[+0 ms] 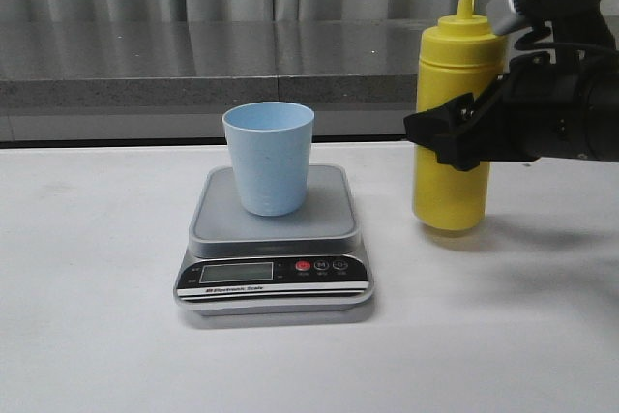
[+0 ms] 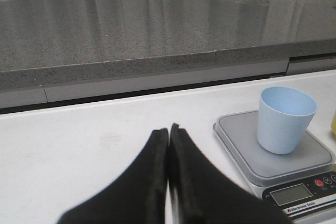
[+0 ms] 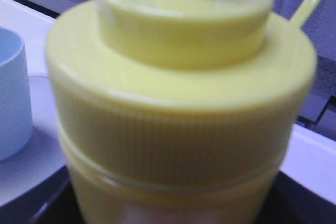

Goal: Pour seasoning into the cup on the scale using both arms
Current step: 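Turn the bottle upright and lower it back onto the table, then open the right gripper and withdraw it from the bottle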

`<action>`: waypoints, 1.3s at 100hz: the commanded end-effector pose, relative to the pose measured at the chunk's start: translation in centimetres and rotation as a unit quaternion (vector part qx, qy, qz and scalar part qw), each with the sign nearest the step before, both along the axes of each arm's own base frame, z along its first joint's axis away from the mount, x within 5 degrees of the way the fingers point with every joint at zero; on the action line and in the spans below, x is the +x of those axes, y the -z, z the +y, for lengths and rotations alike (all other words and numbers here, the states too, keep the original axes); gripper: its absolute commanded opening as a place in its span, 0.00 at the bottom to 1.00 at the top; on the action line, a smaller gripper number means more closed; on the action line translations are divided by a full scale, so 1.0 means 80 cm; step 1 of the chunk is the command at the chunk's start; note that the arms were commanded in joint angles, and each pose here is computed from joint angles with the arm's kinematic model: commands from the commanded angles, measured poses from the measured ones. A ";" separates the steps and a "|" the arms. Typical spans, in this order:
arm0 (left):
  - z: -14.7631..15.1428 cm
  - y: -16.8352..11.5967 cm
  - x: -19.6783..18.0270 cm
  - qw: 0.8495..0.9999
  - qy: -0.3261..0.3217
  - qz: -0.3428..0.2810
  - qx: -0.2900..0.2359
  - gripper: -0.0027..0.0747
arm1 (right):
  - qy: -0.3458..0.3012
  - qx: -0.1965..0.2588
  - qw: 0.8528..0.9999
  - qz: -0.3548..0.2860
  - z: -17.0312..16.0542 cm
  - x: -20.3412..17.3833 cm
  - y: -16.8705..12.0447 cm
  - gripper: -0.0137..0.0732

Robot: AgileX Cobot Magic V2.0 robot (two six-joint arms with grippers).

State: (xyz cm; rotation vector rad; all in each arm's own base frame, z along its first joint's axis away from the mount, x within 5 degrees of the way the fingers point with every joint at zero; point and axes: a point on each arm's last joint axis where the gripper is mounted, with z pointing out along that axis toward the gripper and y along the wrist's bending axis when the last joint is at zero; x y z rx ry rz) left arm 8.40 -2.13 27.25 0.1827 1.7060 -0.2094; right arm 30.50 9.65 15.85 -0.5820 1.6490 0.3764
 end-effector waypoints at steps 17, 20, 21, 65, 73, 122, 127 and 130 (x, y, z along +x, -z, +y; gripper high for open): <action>0.002 -0.021 0.001 0.998 -0.009 -0.050 -0.021 0.01 | -0.001 0.017 0.998 -0.057 0.000 0.008 -0.011 0.31; 0.002 -0.021 0.001 0.998 -0.009 -0.050 -0.021 0.01 | -0.001 0.017 0.998 -0.055 0.000 0.008 -0.010 0.31; 0.002 -0.021 0.001 0.998 -0.009 -0.050 -0.021 0.01 | -0.001 0.017 0.998 -0.055 0.000 0.008 -0.009 0.31; 0.002 -0.021 0.001 0.998 -0.009 -0.050 -0.021 0.01 | -0.004 0.017 0.998 -0.055 0.000 0.008 -0.009 0.47; 0.002 -0.021 0.001 0.998 -0.009 -0.050 -0.021 0.01 | -0.006 0.020 0.998 -0.061 0.001 0.007 -0.010 0.64; 0.002 -0.021 0.001 0.998 -0.009 -0.050 -0.021 0.01 | -0.008 0.027 0.997 -0.067 0.001 0.007 -0.012 0.91; 0.002 -0.021 0.001 0.998 -0.009 -0.050 -0.021 0.01 | -0.008 0.027 0.997 -0.067 0.001 0.007 -0.012 0.91; 0.002 -0.021 0.001 0.998 -0.009 -0.050 -0.021 0.01 | -0.008 0.027 0.997 -0.067 0.001 0.007 -0.012 0.91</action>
